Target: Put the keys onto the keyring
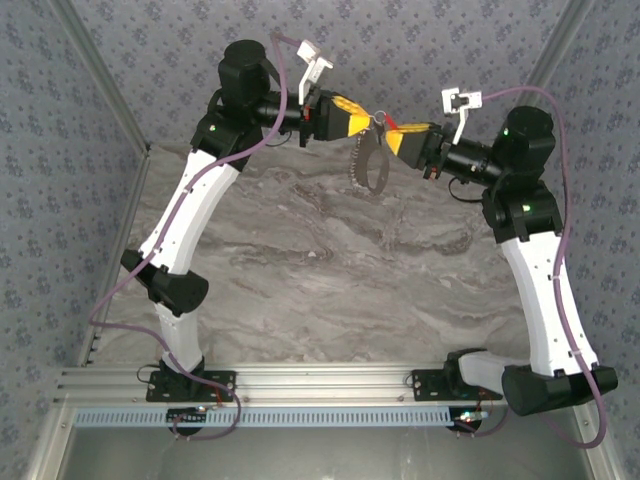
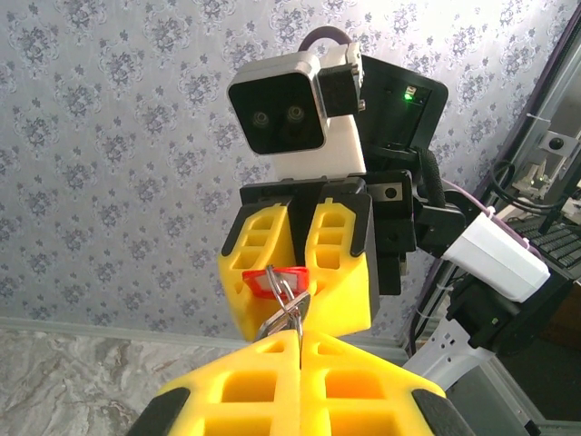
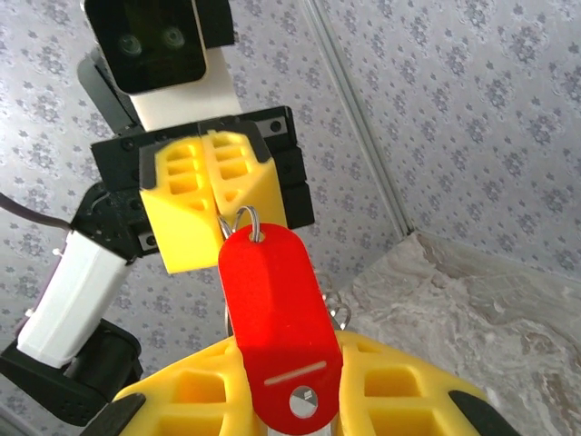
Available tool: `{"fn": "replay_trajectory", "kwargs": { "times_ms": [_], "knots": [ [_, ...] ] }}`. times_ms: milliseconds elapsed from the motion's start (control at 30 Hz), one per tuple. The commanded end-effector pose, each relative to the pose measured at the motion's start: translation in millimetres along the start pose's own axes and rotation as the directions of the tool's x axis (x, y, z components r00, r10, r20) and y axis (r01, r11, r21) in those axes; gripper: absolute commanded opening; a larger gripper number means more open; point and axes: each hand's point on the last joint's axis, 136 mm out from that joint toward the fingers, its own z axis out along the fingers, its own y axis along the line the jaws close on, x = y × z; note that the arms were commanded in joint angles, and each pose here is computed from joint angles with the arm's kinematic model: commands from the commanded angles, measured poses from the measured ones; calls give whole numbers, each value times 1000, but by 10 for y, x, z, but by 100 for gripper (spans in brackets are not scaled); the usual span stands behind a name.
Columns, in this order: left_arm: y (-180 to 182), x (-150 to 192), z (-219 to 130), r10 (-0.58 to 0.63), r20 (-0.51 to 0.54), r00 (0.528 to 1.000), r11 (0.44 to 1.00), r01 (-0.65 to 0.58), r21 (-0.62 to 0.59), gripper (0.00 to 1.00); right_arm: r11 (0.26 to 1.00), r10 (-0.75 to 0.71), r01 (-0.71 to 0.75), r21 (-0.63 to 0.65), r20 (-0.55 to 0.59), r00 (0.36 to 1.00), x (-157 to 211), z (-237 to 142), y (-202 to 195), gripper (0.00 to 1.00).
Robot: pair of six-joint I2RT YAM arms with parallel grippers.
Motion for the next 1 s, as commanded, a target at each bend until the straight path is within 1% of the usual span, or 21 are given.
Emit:
{"fn": "replay_trajectory", "kwargs": {
  "times_ms": [0, 233, 433, 733, 967],
  "knots": [
    [-232, -111, -32, 60, 6, 998, 997, -60, 45, 0, 1000, 2, -2, -16, 23, 1000, -79, 33, -19, 0],
    [-230, -123, -32, 64, 9, 998, 997, -64, 44, 0, 1000, 17, -17, -15, -26, 1000, 88, 122, -35, 0],
    [-236, -134, -32, 67, 11, 998, 997, -67, 45, 0, 1000, 9, -8, 21, -68, 998, 240, 147, -63, 0],
    [-188, -107, -16, 57, 6, 998, 998, -58, 40, 0, 996, -31, 31, 81, -7, 999, 77, 103, -96, 0],
    [-77, -55, -26, 53, -5, 999, 998, -53, -27, 0, 988, -48, 43, 146, 31, 998, -3, 35, -170, 0]
  ]
}}
